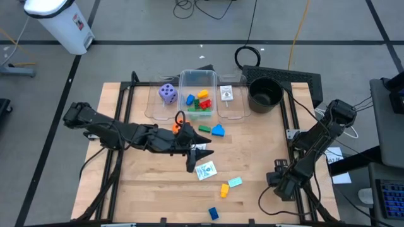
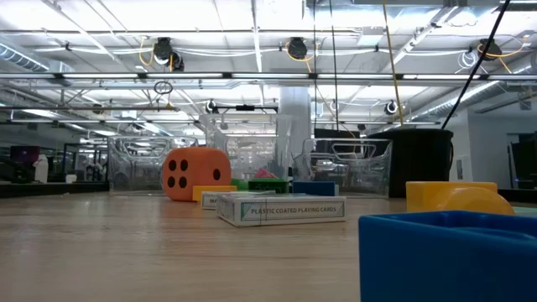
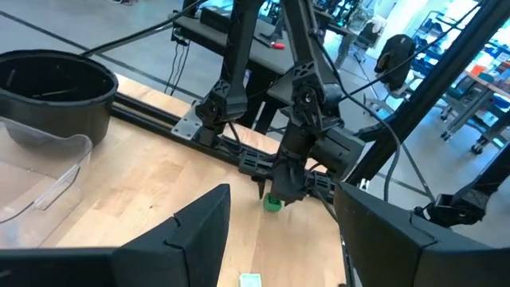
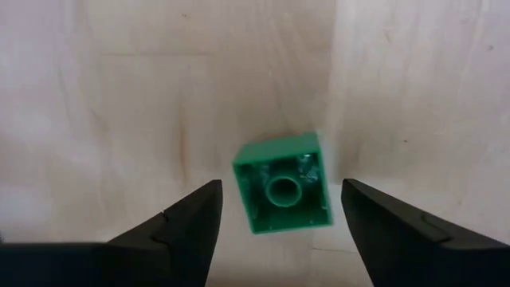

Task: Pick & Place Toys
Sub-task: Put the green four stud game piece into the middle transparent bin

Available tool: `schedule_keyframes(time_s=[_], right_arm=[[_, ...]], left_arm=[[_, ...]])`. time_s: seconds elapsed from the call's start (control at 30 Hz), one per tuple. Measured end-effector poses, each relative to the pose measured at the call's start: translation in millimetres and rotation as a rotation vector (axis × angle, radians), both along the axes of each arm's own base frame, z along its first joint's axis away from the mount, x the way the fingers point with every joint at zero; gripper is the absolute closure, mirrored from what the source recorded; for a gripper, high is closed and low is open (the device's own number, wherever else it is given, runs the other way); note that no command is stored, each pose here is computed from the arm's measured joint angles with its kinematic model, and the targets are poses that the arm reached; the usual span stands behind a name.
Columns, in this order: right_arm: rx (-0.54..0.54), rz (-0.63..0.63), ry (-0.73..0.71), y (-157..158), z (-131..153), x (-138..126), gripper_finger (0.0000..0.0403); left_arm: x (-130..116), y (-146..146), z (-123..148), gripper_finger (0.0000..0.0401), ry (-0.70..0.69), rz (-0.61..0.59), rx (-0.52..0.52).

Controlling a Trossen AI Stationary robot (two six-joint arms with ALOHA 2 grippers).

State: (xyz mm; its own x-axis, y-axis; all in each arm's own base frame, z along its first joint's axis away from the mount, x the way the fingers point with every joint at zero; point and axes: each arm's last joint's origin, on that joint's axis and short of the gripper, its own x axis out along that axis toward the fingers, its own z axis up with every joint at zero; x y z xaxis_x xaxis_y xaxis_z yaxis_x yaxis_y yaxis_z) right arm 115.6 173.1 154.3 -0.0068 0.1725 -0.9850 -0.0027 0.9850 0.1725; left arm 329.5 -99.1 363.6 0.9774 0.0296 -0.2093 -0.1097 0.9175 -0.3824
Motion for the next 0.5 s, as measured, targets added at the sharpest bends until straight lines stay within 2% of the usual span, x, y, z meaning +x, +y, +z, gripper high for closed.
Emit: schedule_keyframes(time_s=[0.13, 0.33, 0.43, 0.5], right_arm=[[-0.007, -0.003, 0.001, -1, -1, 0, 0.0179], [-0.028, -0.059, -0.039, -2, -1, 2, 0.0248], [0.003, -0.098, -0.057, -3, 0, 10, 0.0279], [0.044, -0.115, -0.089, -4, 3, 16, 0.0280]], left_arm=[[0, 1, 0, 0.0171, 0.002, 0.003, -0.002], [0, 1, 0, 0.0171, 0.003, 0.002, 0.003], [0, 1, 0, 0.0171, 0.002, 0.002, 0.000], [0, 0, 0, 0.0171, 0.001, 0.003, -0.008]])
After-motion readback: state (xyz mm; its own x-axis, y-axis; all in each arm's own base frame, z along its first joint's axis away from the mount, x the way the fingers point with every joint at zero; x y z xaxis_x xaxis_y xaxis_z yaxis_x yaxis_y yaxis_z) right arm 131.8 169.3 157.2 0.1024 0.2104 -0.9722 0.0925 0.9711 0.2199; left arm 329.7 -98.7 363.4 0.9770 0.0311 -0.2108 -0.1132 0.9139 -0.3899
